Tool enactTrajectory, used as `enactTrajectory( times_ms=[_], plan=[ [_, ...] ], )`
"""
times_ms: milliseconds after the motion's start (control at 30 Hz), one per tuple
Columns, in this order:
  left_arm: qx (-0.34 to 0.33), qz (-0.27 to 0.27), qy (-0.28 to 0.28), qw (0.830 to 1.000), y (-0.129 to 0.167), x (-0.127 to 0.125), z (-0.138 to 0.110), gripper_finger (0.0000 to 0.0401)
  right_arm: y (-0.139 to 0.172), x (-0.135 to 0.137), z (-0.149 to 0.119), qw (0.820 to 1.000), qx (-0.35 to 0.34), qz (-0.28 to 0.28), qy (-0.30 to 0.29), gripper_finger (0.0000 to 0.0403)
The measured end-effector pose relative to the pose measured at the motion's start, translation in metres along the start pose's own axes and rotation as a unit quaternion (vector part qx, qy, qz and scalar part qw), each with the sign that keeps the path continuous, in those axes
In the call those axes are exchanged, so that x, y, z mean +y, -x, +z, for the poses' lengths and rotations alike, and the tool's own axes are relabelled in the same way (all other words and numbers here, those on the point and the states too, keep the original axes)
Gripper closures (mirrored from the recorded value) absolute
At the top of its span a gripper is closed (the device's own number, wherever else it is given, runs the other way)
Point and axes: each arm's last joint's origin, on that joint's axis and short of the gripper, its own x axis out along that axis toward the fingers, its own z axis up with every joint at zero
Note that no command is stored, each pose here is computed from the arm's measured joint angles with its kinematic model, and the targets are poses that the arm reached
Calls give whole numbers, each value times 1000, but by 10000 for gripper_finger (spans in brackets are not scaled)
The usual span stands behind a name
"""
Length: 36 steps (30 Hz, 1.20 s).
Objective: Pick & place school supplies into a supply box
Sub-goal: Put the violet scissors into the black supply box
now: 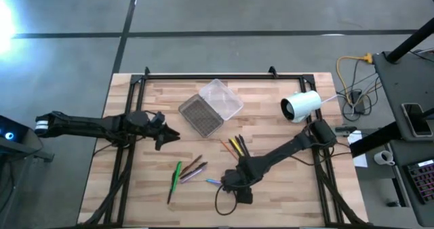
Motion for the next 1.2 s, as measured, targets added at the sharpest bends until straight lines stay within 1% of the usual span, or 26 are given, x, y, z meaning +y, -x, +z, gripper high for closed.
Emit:
enactTrajectory(
  times_ms=[200, 467, 700, 1000, 1200],
  plan=[
    [-1, -5, -1, 1000, 1, -2, 2, 281, -2, 0, 0, 1000, -2, 1, 0, 202],
    [-2, -6, 0, 1000, 1, -2, 3, 281, 5, 2, 3, 1000, -19, 0, -23, 209],
    [-2, -6, 0, 1000, 1, -3, 3, 281, 14, 5, 9, 999, -43, -6, 3, 209],
    [0, -5, 0, 1000, 0, -2, 3, 281, 36, 21, 19, 997, -81, 20, 5, 209],
    [0, -5, 0, 1000, 0, -2, 2, 281, 54, 27, 27, 991, -128, 14, -45, 209]
  ],
)
